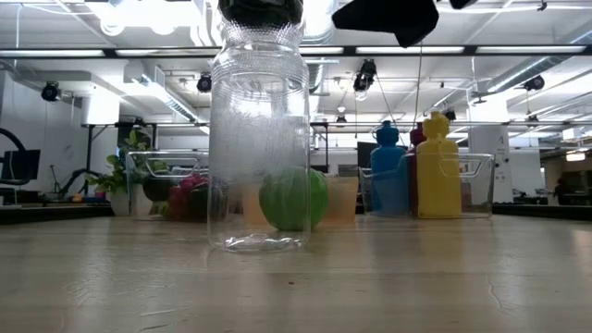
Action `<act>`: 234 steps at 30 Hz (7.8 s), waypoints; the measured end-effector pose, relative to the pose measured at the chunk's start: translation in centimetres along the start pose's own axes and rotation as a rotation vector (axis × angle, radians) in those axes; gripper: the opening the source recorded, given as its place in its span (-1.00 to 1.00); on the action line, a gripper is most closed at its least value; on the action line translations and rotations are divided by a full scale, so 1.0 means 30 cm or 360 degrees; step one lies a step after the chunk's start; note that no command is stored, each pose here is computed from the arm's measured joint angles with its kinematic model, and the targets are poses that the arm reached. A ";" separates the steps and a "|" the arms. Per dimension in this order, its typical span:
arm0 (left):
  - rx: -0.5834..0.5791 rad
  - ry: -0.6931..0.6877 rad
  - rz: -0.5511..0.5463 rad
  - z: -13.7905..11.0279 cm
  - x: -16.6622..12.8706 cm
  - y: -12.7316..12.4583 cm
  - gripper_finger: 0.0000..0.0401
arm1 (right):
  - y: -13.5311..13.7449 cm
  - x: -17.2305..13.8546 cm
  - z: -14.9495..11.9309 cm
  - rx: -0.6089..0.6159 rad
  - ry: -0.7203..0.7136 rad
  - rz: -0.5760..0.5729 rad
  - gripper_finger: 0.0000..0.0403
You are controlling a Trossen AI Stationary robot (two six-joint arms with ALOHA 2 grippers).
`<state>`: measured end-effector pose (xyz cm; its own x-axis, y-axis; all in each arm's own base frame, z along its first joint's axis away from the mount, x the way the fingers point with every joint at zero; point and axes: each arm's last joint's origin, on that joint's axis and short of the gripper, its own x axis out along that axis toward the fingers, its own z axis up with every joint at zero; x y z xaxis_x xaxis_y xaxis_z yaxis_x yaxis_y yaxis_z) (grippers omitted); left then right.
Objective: Pick & Place Food Item
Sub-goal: Put the transparent water bottle into the right transparent bin
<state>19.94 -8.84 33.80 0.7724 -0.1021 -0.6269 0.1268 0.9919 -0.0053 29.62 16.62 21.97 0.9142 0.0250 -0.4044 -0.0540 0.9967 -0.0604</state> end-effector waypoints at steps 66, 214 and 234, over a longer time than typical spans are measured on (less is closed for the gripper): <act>0.0000 0.0000 0.0000 0.000 0.000 0.000 -0.64 | -0.103 0.163 -0.012 0.0187 -0.0221 0.0005 0.91; 0.0000 0.0000 0.0000 0.000 0.000 0.000 -0.63 | -0.301 -0.213 0.225 0.0258 -0.0506 -0.1027 0.37; 0.0000 -0.0001 0.0000 0.000 0.000 0.000 -0.63 | -0.518 -0.293 0.036 0.0611 -0.0529 -0.1853 0.36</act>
<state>19.94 -8.84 33.81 0.7726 -0.1022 -0.6266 0.1271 0.9919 -0.0052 22.86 1.00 27.46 0.4016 -0.9150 -0.0391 0.9147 0.3988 0.0652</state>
